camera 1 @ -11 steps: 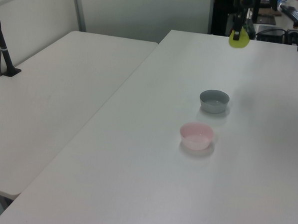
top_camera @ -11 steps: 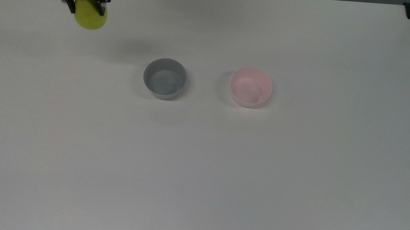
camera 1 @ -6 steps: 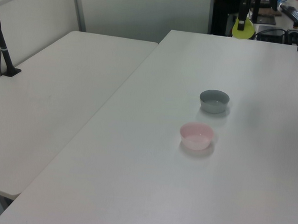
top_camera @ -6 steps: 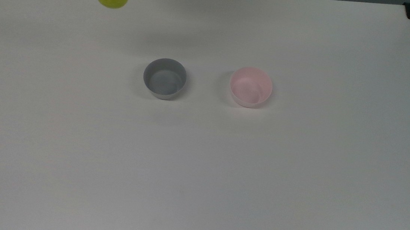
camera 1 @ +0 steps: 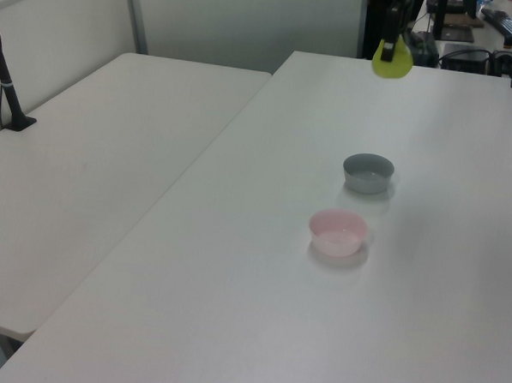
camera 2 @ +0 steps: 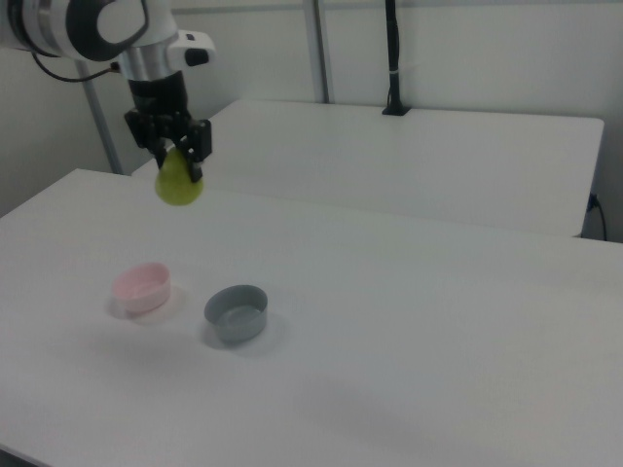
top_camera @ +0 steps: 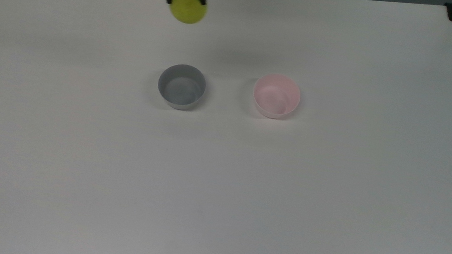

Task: Place the pear in the bowl
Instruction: 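Carry the pear past the grey bowl to above the pink bowl, then lower the pear into the pink bowl and open the gripper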

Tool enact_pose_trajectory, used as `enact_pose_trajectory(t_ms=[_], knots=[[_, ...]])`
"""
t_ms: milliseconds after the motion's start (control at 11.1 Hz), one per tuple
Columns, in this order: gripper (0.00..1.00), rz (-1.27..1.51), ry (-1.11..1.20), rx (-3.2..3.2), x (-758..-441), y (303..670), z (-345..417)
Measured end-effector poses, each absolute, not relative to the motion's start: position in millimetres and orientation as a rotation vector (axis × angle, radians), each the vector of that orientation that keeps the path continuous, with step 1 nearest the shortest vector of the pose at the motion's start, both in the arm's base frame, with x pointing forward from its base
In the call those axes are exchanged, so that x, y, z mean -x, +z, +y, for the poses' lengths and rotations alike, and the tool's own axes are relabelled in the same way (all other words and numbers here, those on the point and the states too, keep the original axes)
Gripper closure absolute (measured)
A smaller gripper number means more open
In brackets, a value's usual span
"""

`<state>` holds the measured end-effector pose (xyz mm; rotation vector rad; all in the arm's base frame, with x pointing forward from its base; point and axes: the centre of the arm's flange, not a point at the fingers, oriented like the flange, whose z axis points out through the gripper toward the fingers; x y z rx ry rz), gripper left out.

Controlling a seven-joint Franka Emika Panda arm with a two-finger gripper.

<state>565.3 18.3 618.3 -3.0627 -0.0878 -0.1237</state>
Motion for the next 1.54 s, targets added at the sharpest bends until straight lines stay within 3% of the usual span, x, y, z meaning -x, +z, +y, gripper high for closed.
enact_pose_trajectory(t_ms=[362,723,1085,1537], knots=[[0.38,-0.171,-0.203,3.033,-570.9,590.4,110.1],[0.38,-0.234,-0.214,3.008,-580.1,511.4,181.1],[0.38,-0.277,-0.151,3.031,-596.9,445.2,203.8],[0.38,-0.356,-0.065,3.069,-591.8,391.6,222.4]])
